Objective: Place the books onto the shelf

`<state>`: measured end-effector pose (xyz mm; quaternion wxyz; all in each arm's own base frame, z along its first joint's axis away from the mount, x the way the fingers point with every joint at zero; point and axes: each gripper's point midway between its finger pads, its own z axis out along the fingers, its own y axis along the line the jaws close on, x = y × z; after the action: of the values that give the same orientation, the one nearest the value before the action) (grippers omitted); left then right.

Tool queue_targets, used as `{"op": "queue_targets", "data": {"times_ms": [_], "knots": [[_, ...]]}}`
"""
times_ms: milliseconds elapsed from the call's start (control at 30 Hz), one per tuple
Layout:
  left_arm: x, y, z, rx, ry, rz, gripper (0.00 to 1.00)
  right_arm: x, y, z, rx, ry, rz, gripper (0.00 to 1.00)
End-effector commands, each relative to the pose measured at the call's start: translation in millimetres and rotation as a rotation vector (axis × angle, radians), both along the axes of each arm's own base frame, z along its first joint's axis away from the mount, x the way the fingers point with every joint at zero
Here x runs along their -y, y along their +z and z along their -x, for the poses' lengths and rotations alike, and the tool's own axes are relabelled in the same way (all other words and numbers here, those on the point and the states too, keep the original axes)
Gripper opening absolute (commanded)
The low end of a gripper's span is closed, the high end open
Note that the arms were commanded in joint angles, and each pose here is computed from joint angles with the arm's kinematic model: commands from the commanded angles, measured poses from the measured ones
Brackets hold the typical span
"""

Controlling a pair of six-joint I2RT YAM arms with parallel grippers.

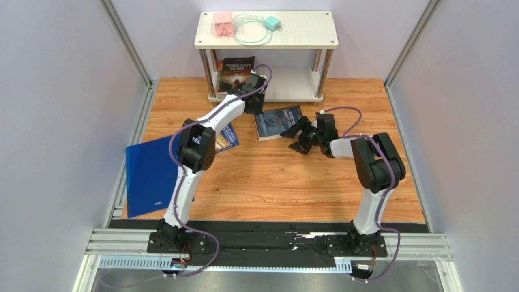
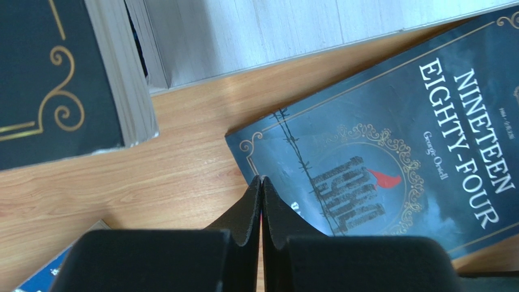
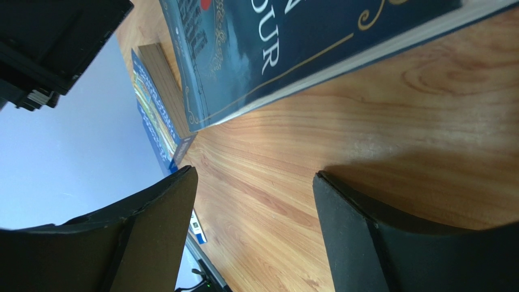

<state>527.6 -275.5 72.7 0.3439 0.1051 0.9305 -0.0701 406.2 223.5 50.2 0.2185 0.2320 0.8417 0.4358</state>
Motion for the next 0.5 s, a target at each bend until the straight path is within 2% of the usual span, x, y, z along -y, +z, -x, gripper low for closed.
{"op": "queue_targets", "data": {"times_ms": [0, 233, 467], "knots": [[-3, 7, -4, 0.011, -0.02, -0.055, 0.0, 5, -2, -18, 0.014, -0.045, -0.027, 0.77], [0, 0, -13, 0.037, -0.038, -0.115, 0.0, 4, -14, -24, -0.01, -0.056, -0.05, 0.77], [17, -21, 2, -0.034, -0.138, -0.216, 0.0, 17, -12, -26, -0.011, -0.08, -0.044, 0.77]]}}
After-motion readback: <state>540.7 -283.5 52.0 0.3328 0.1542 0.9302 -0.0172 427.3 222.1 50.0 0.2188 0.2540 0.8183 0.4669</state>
